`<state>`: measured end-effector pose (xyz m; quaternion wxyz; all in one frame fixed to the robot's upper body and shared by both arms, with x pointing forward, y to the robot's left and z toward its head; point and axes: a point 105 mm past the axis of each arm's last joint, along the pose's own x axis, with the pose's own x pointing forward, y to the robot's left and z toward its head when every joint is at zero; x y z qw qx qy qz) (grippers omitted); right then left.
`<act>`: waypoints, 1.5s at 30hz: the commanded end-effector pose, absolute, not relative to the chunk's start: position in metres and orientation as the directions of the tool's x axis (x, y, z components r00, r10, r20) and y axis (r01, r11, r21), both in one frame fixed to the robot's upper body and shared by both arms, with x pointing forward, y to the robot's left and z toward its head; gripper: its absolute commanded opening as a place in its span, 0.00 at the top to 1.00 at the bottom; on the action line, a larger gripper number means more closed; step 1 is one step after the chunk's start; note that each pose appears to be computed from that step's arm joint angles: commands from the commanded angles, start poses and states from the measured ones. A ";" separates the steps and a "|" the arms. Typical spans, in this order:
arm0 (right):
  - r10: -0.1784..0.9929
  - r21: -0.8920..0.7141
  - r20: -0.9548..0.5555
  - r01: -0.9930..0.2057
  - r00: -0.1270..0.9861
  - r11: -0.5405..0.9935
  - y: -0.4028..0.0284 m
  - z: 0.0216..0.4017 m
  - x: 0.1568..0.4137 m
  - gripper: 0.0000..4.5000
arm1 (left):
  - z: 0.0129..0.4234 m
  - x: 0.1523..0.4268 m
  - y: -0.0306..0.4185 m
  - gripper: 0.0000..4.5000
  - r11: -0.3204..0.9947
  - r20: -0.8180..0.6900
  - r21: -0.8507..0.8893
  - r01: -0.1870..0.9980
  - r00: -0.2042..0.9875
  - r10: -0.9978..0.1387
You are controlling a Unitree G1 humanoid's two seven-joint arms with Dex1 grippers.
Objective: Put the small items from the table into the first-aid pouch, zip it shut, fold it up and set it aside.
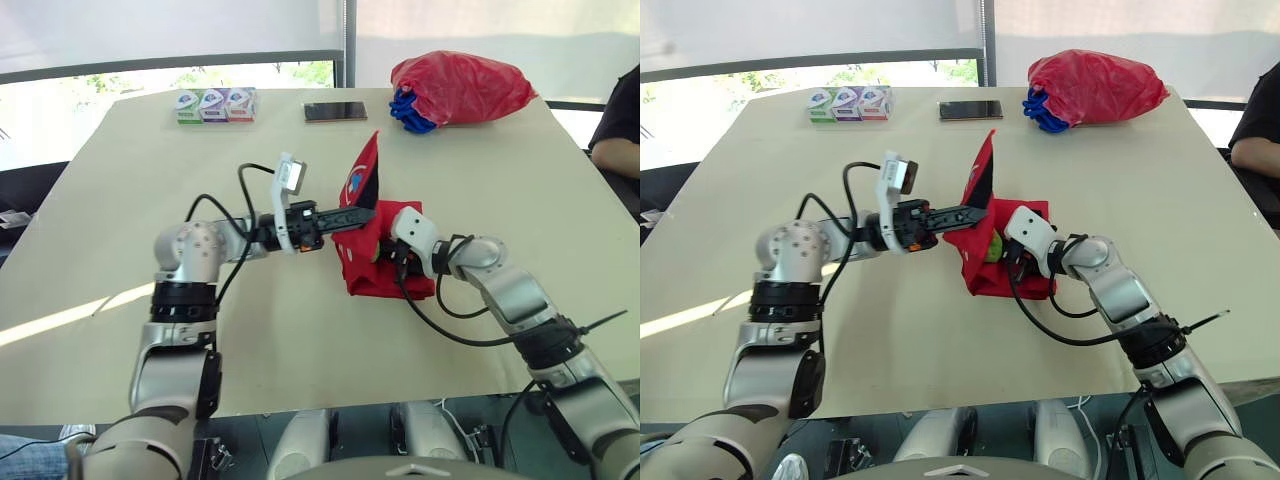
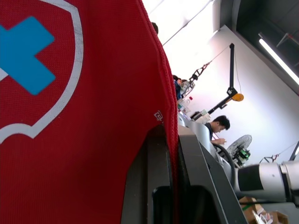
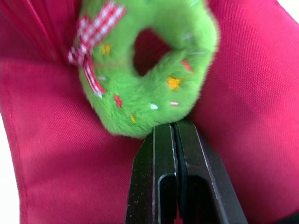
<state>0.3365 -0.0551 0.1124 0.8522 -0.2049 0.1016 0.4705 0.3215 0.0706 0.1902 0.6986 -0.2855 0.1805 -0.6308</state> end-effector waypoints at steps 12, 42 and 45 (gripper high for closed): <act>0.735 -0.224 -0.165 -0.750 0.658 0.622 -0.139 0.169 0.285 0.99 | 0.187 0.327 0.053 1.00 -0.021 0.118 -0.607 0.795 0.063 -0.991; 0.663 -0.196 -0.180 -0.687 0.726 0.700 -0.208 0.170 0.244 0.00 | 0.130 0.337 0.016 0.01 0.013 -0.017 -0.650 0.760 0.003 -1.000; 0.663 -0.193 -0.178 -0.687 0.727 0.701 -0.206 0.170 0.244 0.00 | 0.128 0.337 0.015 0.01 0.015 -0.018 -0.655 0.755 0.004 -1.000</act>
